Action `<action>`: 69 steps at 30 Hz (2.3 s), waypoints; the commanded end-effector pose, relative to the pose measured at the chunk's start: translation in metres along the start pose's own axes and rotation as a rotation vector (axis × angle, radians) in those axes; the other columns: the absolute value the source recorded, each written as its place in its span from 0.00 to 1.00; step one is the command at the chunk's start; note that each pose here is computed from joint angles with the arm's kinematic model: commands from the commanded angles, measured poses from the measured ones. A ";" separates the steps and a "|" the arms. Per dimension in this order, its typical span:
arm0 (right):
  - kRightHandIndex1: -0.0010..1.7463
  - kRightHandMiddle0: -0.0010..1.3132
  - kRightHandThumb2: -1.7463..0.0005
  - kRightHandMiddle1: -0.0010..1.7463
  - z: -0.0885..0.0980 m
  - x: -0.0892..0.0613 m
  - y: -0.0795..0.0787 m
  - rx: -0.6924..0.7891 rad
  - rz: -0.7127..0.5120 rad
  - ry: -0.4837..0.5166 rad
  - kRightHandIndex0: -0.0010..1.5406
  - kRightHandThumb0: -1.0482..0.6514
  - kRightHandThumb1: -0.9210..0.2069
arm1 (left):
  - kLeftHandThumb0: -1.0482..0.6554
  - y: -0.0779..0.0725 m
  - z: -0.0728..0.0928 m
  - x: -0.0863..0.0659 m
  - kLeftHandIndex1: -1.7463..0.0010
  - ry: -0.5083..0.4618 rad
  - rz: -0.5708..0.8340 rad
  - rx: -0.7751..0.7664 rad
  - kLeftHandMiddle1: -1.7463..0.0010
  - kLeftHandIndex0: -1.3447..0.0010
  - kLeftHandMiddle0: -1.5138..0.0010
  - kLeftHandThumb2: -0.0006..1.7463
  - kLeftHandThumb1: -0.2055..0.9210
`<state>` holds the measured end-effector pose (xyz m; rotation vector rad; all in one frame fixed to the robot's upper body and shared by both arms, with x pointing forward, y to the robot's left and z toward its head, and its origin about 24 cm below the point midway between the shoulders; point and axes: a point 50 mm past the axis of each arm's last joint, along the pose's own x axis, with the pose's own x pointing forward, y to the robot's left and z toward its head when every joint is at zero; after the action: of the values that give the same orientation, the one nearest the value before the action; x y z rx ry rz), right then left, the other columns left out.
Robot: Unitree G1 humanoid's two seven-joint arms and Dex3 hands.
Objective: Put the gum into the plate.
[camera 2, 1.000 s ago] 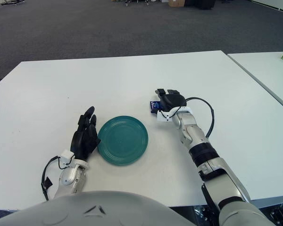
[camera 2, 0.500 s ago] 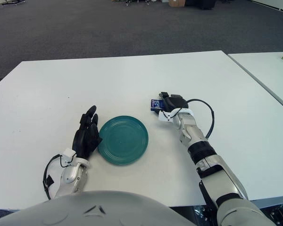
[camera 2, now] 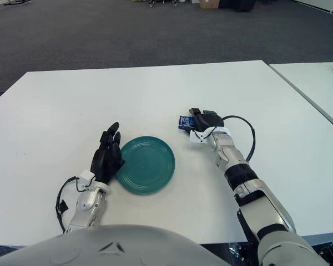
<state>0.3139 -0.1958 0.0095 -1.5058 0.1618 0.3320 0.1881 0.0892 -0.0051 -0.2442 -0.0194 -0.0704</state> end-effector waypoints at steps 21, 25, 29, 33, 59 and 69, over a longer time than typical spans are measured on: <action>0.41 0.01 0.55 0.63 -0.048 -0.007 0.032 -0.109 0.037 0.077 0.21 0.21 0.00 | 0.10 -0.032 0.000 0.014 0.66 -0.020 0.033 -0.174 0.99 1.00 0.86 0.48 1.00; 0.73 0.10 0.57 0.83 -0.049 -0.007 0.030 -0.137 0.001 0.071 0.31 0.21 0.00 | 0.10 -0.033 0.002 0.014 0.67 -0.022 0.037 -0.183 1.00 1.00 0.86 0.48 1.00; 0.94 0.18 0.58 0.94 -0.051 -0.006 0.028 -0.170 -0.028 0.066 0.36 0.21 0.00 | 0.11 -0.033 0.003 0.014 0.66 -0.017 0.043 -0.188 0.99 1.00 0.86 0.47 1.00; 0.99 0.24 0.58 0.99 -0.052 -0.007 0.027 -0.200 -0.056 0.058 0.39 0.21 0.00 | 0.12 -0.033 0.004 0.014 0.65 -0.015 0.047 -0.195 0.99 1.00 0.85 0.47 1.00; 1.00 0.28 0.50 1.00 -0.052 -0.011 0.033 -0.243 -0.123 0.023 0.47 0.38 0.23 | 0.05 -0.020 0.003 0.013 0.56 -0.010 0.059 -0.328 0.99 1.00 0.80 0.43 1.00; 1.00 0.28 0.49 1.00 -0.045 0.001 0.014 -0.194 -0.162 0.024 0.47 0.38 0.24 | 0.05 -0.018 0.002 0.012 0.58 -0.016 0.050 -0.269 0.99 1.00 0.81 0.46 1.00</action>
<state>0.3184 -0.2440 0.0022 -1.7206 -0.0217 0.1557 0.1984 0.0866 -0.0042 -0.4486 -0.0017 -0.0445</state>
